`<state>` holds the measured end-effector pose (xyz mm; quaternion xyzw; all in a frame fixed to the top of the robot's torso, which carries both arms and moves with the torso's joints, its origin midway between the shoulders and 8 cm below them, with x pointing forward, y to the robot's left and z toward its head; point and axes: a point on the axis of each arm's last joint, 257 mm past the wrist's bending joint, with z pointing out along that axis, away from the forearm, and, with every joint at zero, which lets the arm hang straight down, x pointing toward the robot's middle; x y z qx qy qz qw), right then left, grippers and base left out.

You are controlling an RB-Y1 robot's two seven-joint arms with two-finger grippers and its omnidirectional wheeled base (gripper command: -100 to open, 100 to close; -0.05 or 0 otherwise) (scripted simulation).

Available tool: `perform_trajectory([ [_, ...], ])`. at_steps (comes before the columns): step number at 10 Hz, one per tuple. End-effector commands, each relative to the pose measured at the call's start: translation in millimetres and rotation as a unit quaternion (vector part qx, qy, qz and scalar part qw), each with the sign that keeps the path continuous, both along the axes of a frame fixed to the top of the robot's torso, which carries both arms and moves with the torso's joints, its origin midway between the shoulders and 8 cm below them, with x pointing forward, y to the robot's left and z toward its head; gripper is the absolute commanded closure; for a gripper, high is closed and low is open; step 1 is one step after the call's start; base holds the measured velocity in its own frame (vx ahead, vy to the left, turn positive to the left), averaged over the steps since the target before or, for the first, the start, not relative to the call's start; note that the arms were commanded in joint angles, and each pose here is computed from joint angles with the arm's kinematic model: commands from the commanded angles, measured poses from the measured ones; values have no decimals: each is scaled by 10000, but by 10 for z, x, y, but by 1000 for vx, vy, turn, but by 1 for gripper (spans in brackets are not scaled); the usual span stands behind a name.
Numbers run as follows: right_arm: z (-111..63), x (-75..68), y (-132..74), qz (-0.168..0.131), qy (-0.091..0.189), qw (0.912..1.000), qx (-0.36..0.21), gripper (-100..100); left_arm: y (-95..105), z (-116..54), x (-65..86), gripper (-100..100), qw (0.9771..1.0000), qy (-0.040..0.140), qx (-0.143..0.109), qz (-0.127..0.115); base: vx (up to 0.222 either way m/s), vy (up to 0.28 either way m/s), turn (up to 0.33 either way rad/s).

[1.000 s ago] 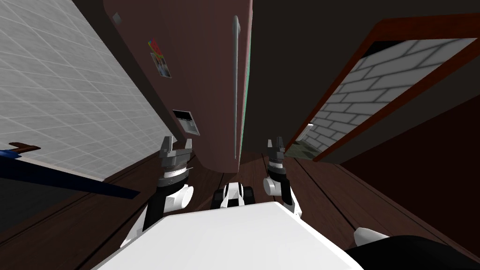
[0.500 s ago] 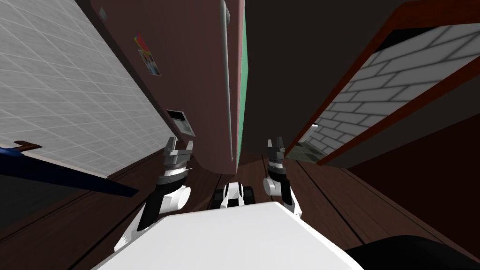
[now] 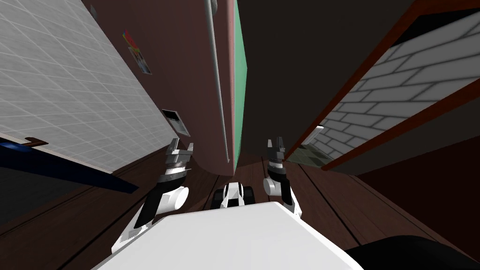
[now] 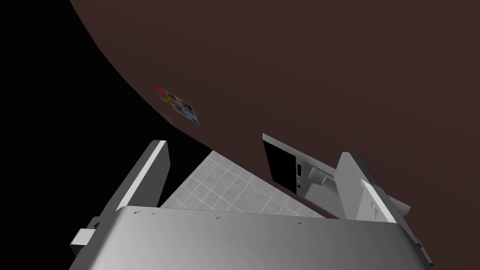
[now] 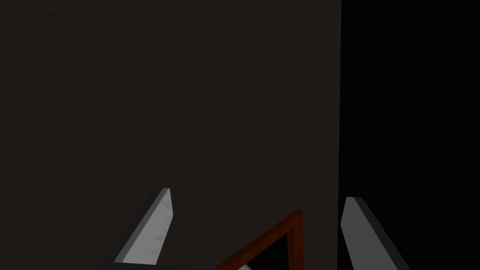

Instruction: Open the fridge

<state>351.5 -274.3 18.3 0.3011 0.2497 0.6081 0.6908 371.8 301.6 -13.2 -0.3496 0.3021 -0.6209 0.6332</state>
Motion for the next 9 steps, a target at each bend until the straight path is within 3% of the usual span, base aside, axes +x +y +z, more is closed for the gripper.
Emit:
perform_trajectory([
  [1, 0, 0, 0, 0, 0, 10000, 0, 0, 99, -132, 86, -100, 9994, 298, -181, 0, 84, -130, 65],
  [5, 0, 0, 0, 0, 0, 10000, -1, 0, 233, -338, 180, -100, 9967, 692, -416, -5, 43, -124, 67],
  [9, 0, 0, 0, 0, 0, 10000, -1, 0, 357, -542, 255, -100, 9921, 1063, -660, -9, 43, -121, 67],
])
